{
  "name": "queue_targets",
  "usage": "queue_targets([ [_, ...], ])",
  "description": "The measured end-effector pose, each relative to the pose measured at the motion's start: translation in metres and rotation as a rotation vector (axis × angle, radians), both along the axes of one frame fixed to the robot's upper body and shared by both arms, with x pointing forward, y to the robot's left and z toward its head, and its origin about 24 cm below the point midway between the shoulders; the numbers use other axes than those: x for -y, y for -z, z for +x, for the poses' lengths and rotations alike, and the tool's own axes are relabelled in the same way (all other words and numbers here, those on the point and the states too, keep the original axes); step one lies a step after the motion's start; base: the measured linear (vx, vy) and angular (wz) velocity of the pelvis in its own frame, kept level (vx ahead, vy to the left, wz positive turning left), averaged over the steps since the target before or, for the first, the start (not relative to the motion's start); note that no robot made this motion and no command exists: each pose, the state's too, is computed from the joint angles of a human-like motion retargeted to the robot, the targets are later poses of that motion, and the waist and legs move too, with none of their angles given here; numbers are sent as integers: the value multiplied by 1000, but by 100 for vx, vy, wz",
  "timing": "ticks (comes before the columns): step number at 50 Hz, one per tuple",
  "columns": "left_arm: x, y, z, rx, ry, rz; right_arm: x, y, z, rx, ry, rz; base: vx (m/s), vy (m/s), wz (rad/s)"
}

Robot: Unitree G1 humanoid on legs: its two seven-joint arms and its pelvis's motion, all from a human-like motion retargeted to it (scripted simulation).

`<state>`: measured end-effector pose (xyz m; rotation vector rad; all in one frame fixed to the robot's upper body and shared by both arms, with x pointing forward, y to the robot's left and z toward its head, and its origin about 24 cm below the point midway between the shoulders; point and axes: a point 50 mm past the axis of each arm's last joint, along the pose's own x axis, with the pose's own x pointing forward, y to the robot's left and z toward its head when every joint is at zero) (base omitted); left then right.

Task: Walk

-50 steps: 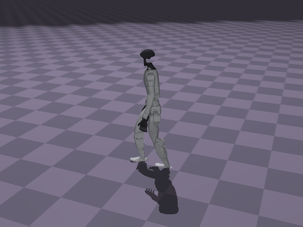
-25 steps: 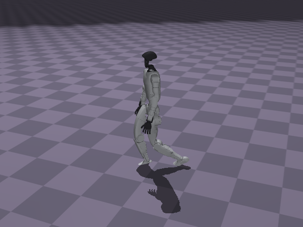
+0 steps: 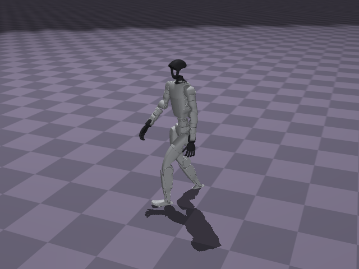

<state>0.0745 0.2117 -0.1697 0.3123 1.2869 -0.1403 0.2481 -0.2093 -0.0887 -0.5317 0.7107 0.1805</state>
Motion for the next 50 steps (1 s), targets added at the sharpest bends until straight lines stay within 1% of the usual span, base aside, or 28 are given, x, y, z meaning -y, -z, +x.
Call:
queue_targets([
  [5,1,4,-21,-71,-56,-11,-11,24,-29,-129,-3,35,60,11,3],
  [6,-4,3,-20,-75,-67,-7,-14,30,-36,-171,-4,50,60,11,17],
  [12,-6,3,-20,-84,-75,-22,-18,64,-100,-427,9,87,57,10,50],
  [18,-14,-6,18,-2,9,3,-5,73,-134,-540,63,95,59,5,52],
  [24,-17,-23,74,152,65,45,10,74,-149,-557,132,92,60,-2,51],
  [30,-16,-50,129,352,91,69,15,76,-162,-595,198,109,60,-9,56],
  [35,-12,-62,148,444,118,64,14,79,-175,-632,225,123,58,-12,49],
  [38,-8,-57,140,427,116,49,13,80,-181,-649,227,118,60,-13,35],
  [43,0,-36,104,293,147,24,14,79,-176,-635,200,80,56,-12,45],
  [50,14,-12,55,89,293,-2,22,66,-128,-483,132,-3,50,-12,38],
])
